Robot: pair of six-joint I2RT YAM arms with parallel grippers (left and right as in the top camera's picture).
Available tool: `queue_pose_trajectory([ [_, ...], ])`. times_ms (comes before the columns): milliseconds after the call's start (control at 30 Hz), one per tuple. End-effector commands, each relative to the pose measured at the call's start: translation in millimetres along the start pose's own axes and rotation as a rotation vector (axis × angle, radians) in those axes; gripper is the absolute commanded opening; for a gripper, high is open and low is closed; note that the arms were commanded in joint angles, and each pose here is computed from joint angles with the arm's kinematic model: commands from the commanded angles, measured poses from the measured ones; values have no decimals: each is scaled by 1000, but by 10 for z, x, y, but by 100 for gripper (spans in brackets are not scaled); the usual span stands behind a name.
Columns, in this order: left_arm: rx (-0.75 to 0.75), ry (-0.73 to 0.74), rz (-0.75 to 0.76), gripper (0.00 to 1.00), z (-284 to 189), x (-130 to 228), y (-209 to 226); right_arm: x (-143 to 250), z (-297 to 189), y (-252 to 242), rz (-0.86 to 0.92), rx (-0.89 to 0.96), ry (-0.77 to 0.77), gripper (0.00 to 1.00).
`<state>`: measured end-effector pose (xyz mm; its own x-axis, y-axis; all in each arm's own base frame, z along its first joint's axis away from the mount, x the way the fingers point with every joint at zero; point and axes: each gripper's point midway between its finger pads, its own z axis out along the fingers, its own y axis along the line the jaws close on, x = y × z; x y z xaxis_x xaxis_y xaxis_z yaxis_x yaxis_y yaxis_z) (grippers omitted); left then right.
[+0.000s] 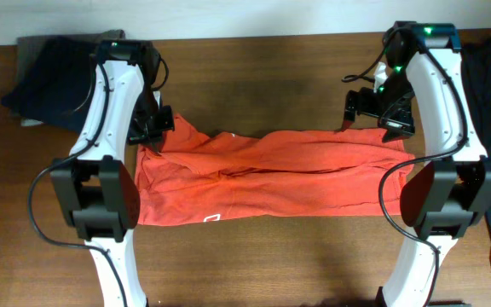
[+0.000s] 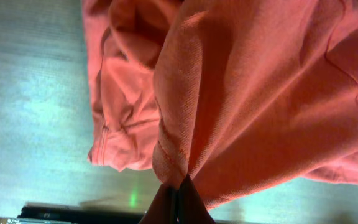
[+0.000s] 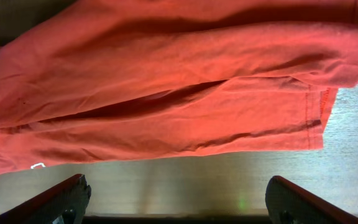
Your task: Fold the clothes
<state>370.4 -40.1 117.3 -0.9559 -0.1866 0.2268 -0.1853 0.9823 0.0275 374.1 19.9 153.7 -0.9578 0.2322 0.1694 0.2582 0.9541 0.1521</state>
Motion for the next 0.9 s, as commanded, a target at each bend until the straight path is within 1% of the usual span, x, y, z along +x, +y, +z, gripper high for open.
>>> queue_pose_trajectory([
  [0,-46,-75,-33,1,-263,163,163,40,-83,101,-20,-15,-21,95],
  [167,-66,-65,-32,1,-255,273,224,51,-112,109,-22,-17,-29,95],
  [433,-206,75,-59,1,128,502,492,60,-134,112,-24,-18,-36,95],
  [500,-239,93,-72,1,181,540,556,60,-135,112,-24,-18,-36,95],
  [667,-261,115,-71,2,231,584,604,60,-135,113,-24,-19,-36,95],
  [700,-260,116,-72,8,230,584,608,60,-135,113,-25,-19,-36,96],
  [733,-260,117,-70,26,232,586,609,61,-134,112,-25,-18,-36,96],
  [767,-260,118,-67,56,233,586,609,63,-130,114,-25,-18,-34,96],
  [800,-260,119,-65,65,234,587,610,64,-130,115,-26,-18,-34,97],
  [867,-260,119,-60,66,234,587,609,71,-125,137,-32,-17,-33,98],
])
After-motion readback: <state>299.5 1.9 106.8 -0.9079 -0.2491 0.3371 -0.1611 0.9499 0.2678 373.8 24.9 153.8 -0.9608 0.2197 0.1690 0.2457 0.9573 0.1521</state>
